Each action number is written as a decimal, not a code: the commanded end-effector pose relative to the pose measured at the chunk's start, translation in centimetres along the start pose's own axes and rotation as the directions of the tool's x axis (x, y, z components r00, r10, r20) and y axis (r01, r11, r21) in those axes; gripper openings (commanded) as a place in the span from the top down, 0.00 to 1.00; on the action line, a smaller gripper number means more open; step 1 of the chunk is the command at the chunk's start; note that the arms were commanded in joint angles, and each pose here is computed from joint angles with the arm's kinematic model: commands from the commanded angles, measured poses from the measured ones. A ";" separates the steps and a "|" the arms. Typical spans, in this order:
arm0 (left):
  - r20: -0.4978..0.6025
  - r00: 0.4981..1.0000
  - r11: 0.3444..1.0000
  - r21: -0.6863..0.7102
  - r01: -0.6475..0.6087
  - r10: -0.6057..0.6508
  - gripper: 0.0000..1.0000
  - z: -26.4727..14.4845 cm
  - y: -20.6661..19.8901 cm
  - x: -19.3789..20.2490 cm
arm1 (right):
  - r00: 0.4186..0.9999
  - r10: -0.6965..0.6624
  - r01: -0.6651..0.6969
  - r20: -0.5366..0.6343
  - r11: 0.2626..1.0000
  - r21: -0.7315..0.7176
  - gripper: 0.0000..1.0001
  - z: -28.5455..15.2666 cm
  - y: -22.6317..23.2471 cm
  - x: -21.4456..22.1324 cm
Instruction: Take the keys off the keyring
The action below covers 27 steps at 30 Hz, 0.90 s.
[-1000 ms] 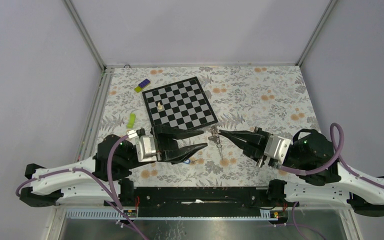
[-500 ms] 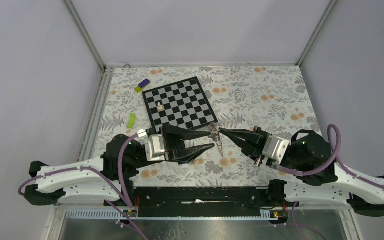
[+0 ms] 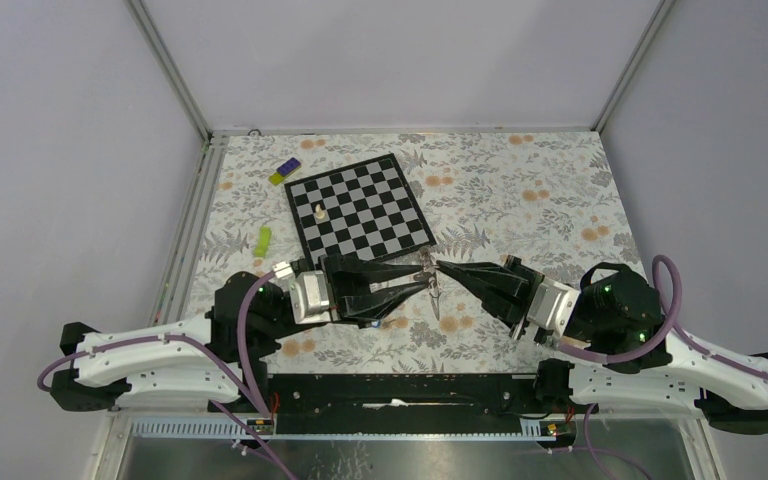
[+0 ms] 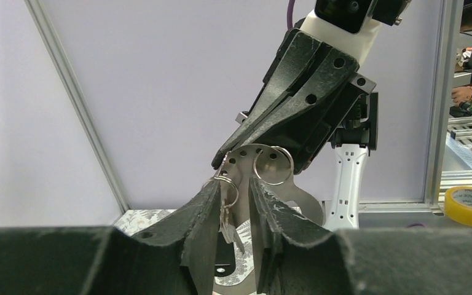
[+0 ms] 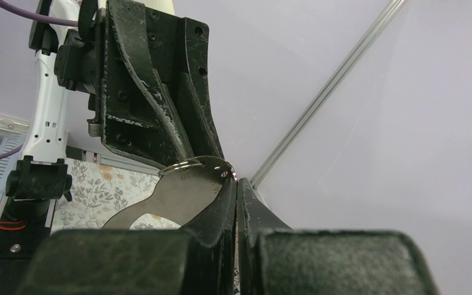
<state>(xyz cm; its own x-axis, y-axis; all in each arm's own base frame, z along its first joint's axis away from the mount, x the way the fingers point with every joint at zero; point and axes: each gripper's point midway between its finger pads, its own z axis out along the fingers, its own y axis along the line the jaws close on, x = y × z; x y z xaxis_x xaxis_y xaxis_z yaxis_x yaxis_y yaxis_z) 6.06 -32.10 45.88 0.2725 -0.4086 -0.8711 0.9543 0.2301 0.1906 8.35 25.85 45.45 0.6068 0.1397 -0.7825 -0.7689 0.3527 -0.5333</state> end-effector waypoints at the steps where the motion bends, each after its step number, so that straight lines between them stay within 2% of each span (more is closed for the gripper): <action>1: 0.048 0.999 0.999 -0.027 -0.020 0.021 0.72 0.4 0.6 -1.2 | 0.995 -0.020 0.018 0.099 1.000 0.024 1.00 -0.1 -0.9 -2.5; 21: 0.041 0.999 0.998 -0.061 -0.011 0.013 0.72 0.5 1.2 -0.9 | 0.993 -0.028 0.031 0.116 0.999 -0.024 1.00 0.0 0.0 -2.7; 27: 0.034 0.999 0.995 -0.099 -0.003 0.007 0.77 0.5 1.8 -0.7 | 0.993 -0.032 0.037 0.116 0.998 -0.044 1.00 0.0 0.4 -2.6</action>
<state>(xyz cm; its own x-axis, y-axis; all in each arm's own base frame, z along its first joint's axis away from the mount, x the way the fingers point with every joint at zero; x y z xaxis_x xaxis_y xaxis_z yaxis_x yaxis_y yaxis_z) 6.88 -32.60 45.30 0.2786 -0.3832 -0.8807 0.9467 0.2640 0.1846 7.22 26.05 45.48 0.6284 0.1737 -0.7583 -0.7663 0.3060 -0.5649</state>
